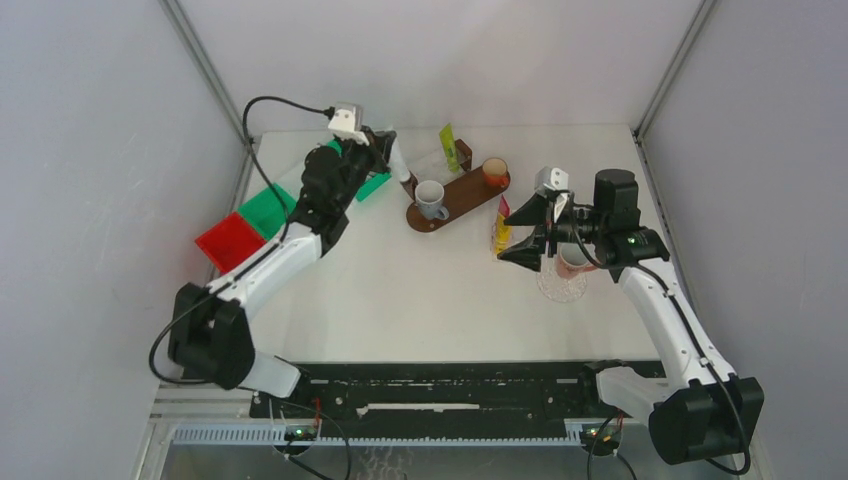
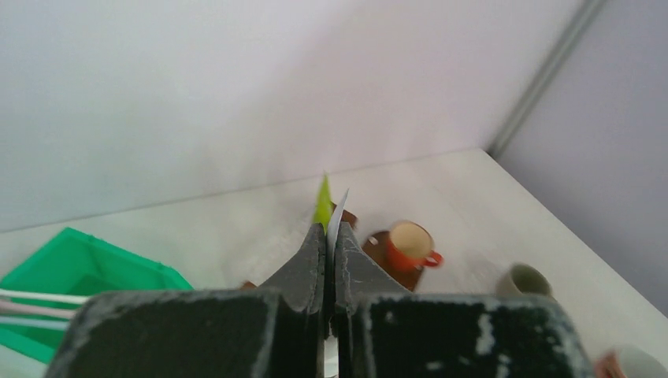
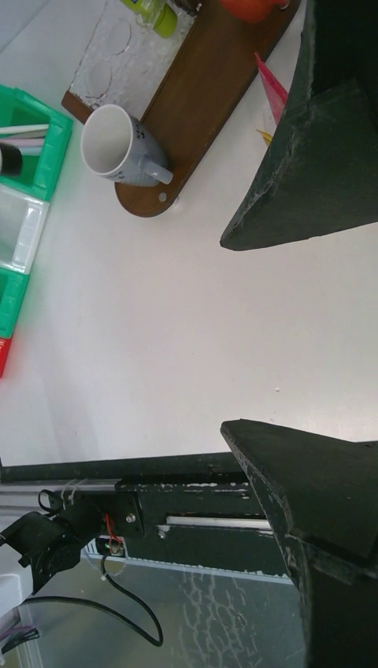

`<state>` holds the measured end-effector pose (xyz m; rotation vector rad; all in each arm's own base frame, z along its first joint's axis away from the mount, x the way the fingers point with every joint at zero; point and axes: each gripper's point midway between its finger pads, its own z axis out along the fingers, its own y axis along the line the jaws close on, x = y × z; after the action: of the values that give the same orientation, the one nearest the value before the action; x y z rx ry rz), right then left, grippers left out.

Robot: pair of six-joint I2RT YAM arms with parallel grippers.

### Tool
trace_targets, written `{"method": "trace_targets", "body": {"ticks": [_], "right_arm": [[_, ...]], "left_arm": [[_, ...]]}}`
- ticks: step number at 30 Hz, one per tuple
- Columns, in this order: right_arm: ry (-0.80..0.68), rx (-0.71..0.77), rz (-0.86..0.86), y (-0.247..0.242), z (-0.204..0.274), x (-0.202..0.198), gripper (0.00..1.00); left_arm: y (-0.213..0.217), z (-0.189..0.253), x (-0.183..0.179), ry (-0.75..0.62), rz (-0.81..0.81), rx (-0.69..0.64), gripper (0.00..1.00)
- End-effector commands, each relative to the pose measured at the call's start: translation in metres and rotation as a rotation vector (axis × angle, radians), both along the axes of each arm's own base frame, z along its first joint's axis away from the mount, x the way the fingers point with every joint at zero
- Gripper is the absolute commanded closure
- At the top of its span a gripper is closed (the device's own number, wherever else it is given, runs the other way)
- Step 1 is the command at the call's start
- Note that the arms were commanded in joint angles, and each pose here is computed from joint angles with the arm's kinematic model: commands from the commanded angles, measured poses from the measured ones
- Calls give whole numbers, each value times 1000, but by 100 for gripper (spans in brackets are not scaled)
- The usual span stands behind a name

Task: Prepare toiletry sets of a toothbrush and toothpaste on the tray
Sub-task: Place the toothpaste in the toothpaste holder.

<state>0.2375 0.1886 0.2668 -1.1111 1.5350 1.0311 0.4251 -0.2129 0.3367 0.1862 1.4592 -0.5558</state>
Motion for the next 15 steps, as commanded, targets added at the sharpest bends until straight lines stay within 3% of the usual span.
{"method": "trace_targets", "body": {"ticks": [1, 9, 15], "right_arm": [[-56, -2, -22, -2, 14, 10, 14], [-40, -37, -73, -9, 6, 23, 14], [-20, -62, -116, -16, -1, 33, 14]], "left_arm": [[12, 54, 48, -146, 140, -52, 100], [-7, 41, 120, -46, 204, -55, 100], [-6, -7, 147, 59, 273, -37, 100]]}}
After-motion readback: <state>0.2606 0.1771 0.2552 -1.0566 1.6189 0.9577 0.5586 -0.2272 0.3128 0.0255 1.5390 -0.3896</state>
